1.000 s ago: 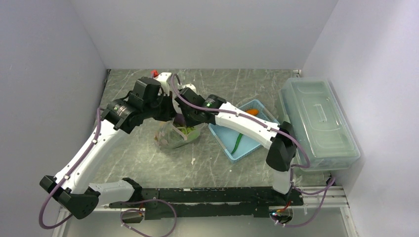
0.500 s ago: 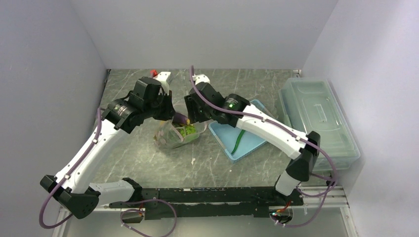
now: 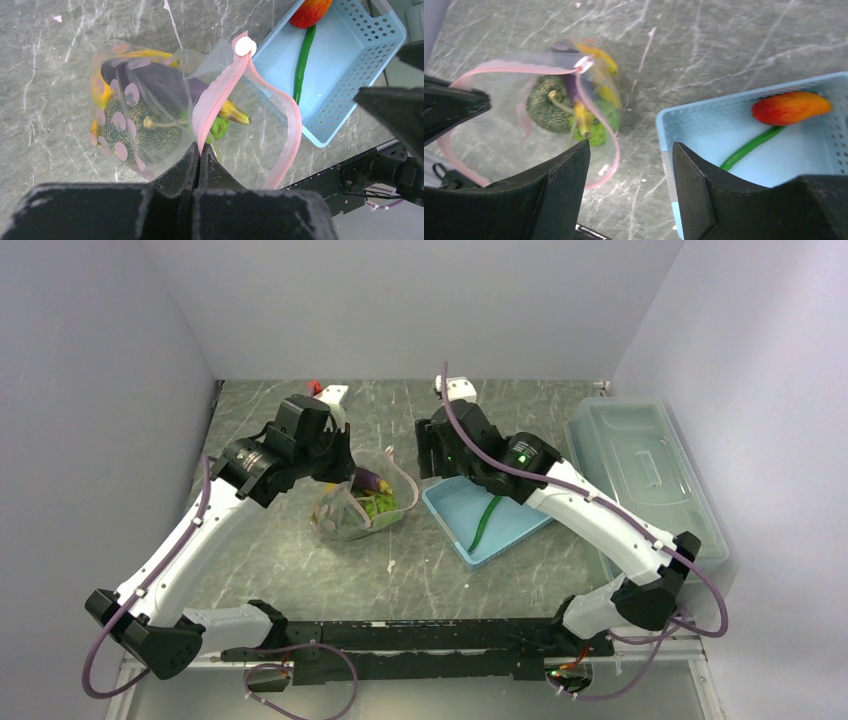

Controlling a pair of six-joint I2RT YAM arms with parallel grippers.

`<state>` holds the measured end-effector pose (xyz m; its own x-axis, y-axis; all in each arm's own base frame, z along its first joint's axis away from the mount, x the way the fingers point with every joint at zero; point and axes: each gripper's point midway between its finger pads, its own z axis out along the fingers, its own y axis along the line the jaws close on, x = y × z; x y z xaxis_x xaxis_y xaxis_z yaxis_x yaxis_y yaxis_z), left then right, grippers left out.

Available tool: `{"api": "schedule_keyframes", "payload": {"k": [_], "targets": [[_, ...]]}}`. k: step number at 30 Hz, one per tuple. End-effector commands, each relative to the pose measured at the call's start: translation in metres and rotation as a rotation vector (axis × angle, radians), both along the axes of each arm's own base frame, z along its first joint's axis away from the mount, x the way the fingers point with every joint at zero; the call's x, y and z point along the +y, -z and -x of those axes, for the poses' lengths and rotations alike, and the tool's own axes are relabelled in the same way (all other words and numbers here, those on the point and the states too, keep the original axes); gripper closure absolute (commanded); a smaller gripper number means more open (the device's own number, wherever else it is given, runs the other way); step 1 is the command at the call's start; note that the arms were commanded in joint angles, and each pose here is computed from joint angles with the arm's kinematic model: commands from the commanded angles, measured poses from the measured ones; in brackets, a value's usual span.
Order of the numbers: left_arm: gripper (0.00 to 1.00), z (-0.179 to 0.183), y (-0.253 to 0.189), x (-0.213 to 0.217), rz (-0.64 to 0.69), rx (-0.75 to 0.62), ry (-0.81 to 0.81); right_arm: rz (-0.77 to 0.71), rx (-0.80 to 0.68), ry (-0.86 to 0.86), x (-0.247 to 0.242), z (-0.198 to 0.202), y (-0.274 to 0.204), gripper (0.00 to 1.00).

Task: Place the food in the zip-top bag and seal the zipper
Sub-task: Pick up the fake fruit from the bin.

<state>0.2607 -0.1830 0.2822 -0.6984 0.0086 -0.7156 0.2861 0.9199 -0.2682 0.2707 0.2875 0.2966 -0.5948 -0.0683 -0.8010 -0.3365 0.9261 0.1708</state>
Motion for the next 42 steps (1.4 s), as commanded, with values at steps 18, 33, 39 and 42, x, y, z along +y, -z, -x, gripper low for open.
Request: {"api": "schedule_keyframes", "payload": {"k": [18, 33, 39, 42], "targets": [[1.0, -0.008, -0.012, 0.0, 0.002, -0.074, 0.006, 0.055, 0.135, 0.456, -0.15, -0.038, 0.092, 0.22], [1.0, -0.003, -0.01, 0.001, 0.006, -0.065, 0.006, -0.143, 0.212, 0.591, -0.154, -0.064, 0.15, 0.27], [1.0, -0.001, -0.009, 0.002, 0.006, -0.061, 0.009, -0.169, 0.23, 0.669, -0.158, -0.076, 0.172, 0.31], [1.0, 0.0, -0.01, 0.002, 0.01, -0.059, 0.011, -0.161, 0.243, 0.729, -0.166, -0.082, 0.185, 0.33]]}}
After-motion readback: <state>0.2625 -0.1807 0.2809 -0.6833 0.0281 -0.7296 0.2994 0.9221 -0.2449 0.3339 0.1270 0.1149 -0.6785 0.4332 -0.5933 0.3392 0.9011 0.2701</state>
